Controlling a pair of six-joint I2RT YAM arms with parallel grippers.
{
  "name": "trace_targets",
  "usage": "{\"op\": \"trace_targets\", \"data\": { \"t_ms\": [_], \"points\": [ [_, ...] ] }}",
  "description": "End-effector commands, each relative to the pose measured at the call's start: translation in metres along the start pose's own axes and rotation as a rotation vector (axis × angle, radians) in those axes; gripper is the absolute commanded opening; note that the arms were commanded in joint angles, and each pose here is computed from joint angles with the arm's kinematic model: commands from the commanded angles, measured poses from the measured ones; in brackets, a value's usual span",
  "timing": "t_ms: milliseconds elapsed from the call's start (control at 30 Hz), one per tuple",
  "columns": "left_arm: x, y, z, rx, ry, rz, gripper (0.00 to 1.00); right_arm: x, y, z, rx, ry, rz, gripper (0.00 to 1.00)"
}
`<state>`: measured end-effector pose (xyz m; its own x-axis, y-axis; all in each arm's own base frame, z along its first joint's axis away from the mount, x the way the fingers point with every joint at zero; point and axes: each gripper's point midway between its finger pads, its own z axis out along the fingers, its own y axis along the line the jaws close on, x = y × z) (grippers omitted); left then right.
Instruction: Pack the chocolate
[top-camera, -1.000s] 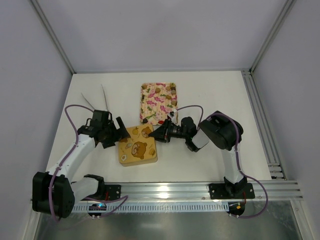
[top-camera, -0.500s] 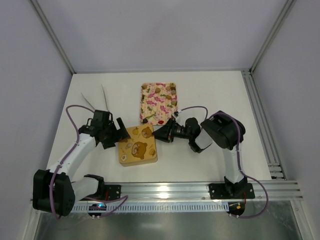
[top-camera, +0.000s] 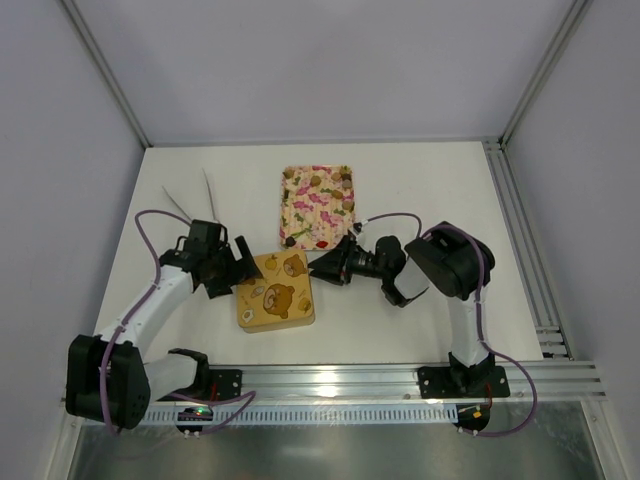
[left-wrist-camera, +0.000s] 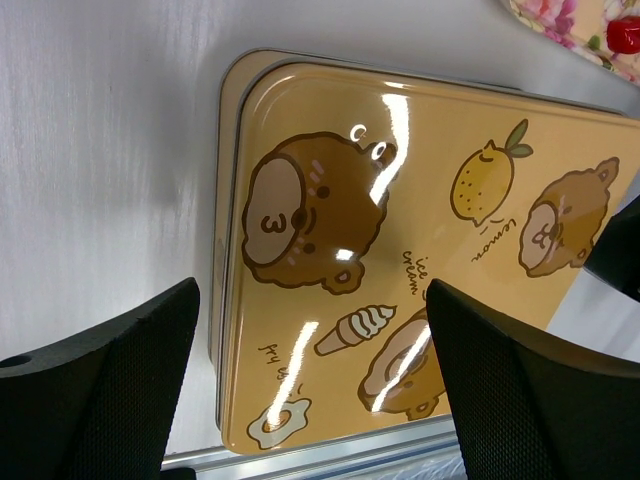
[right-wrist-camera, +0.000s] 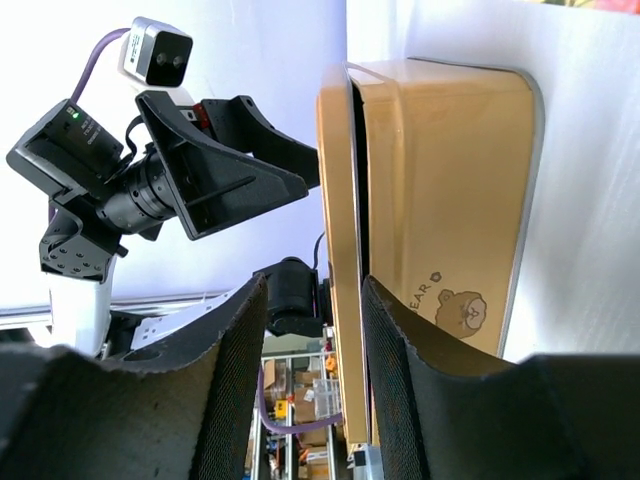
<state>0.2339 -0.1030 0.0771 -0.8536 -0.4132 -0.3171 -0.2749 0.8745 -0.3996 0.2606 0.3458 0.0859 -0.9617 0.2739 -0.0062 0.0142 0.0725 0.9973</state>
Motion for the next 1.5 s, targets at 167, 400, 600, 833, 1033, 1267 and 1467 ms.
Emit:
{"op": "trace_targets", "data": {
  "t_ms": [167, 400, 600, 833, 1033, 1267, 1467],
  "points": [
    [-0.008, -0.014, 0.000, 0.036, -0.017, 0.016, 0.91, -0.005, 0.013, -0.009, -0.050, -0.047, -0.152, 0.47],
    [-0.008, -0.020, 0.000, 0.038, -0.015, 0.033, 0.91, -0.005, 0.011, -0.011, 0.007, -0.049, -0.194, 0.47],
    [-0.008, -0.024, 0.001, 0.022, -0.012, 0.059, 0.91, -0.002, 0.007, -0.011, 0.100, -0.025, -0.237, 0.49],
    [-0.005, -0.022, 0.005, -0.025, 0.011, 0.085, 0.91, 0.005, 0.000, -0.004, 0.223, 0.016, -0.324, 0.51],
    [0.001, -0.011, 0.011, -0.084, 0.038, 0.077, 0.90, 0.011, -0.009, 0.000, 0.326, 0.041, -0.355, 0.53],
    [0.013, 0.010, 0.018, -0.168, 0.047, 0.004, 0.89, 0.015, -0.031, -0.005, 0.480, 0.066, -0.375, 0.53],
    [0.030, 0.021, 0.032, -0.194, 0.093, -0.059, 0.86, 0.019, -0.046, -0.006, 0.599, 0.090, -0.414, 0.53]
  ]
}}
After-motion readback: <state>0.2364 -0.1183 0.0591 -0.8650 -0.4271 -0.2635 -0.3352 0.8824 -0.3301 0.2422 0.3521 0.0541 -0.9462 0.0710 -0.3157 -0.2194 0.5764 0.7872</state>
